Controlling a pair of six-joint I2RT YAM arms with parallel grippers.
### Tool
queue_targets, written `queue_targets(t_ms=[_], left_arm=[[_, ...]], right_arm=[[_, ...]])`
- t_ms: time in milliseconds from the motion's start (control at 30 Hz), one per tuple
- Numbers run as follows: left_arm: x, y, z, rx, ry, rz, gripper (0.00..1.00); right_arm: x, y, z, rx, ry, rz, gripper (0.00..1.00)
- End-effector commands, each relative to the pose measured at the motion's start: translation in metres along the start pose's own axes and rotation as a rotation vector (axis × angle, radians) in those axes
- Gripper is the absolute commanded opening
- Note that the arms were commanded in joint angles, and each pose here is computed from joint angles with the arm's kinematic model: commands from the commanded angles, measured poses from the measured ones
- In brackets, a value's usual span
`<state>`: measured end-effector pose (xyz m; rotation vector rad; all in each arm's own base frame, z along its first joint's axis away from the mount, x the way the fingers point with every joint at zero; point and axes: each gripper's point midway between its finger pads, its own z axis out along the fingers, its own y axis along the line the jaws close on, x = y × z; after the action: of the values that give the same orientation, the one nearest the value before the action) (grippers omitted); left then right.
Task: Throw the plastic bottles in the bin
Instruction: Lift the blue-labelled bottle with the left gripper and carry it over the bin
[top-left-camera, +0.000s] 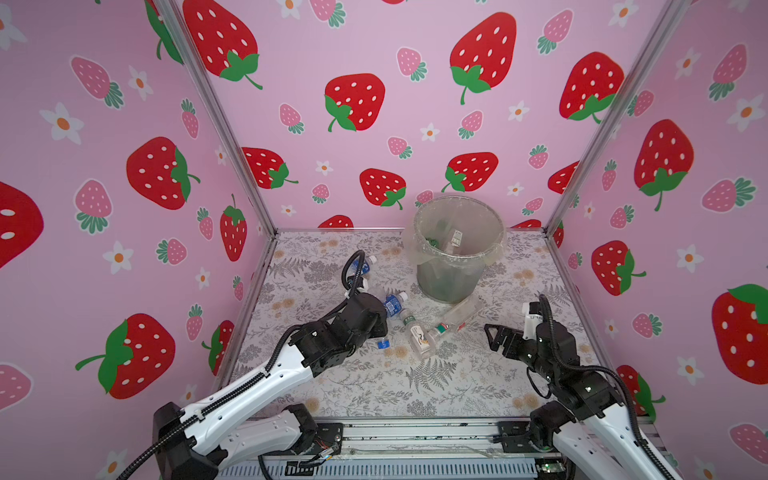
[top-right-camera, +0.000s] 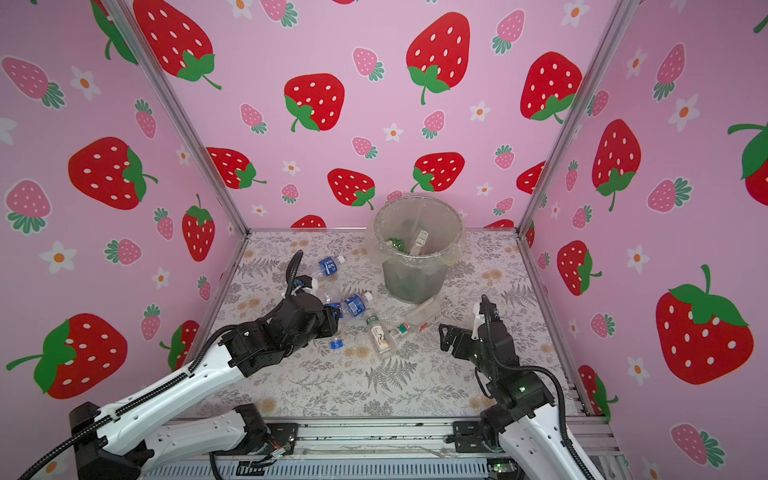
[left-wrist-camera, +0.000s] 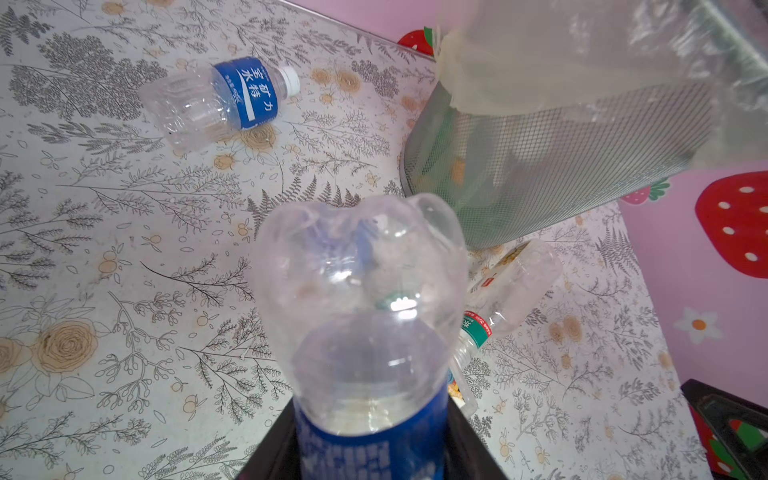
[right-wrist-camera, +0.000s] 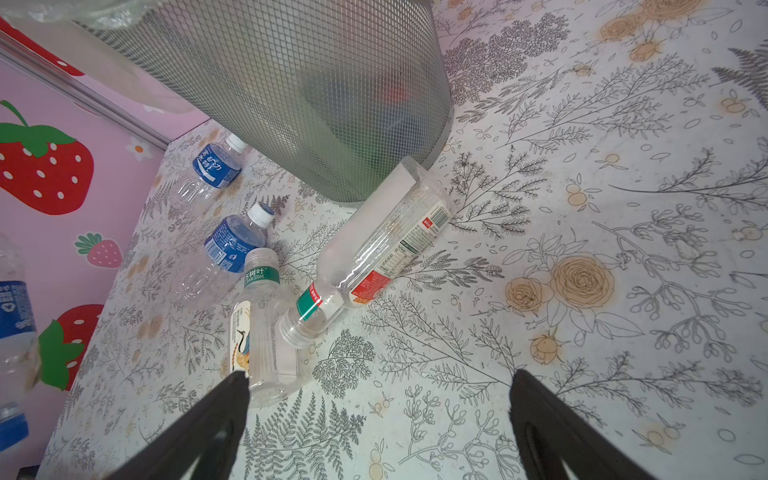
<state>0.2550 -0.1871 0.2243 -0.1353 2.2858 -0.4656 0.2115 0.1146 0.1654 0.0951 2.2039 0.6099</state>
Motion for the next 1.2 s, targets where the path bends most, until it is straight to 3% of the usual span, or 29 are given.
queue_targets(t_ms=[0,400,800,1167], left_arm=[[-0.026,-0.013,-0.013,0.078,-0.05,-0.005,0.48],[-0.064,-0.05,-0.018,0.29,-0.149,0.079,0.48],[-0.086,-0.063,-0.027,0.379,-0.292,0.066,0.48],[-0.168,-0.134,-0.045,0.468,-0.395,0.125,0.5]], right_arm=[[0.003,-0.002,0.002,0.004,0.005,0.0,0.99],[0.002,-0.003,0.002,0.015,0.005,0.003,0.99],[0.001,-0.005,0.005,0.029,0.01,-0.003,0.99],[-0.001,-0.004,0.003,0.029,0.008,-0.004,0.99]])
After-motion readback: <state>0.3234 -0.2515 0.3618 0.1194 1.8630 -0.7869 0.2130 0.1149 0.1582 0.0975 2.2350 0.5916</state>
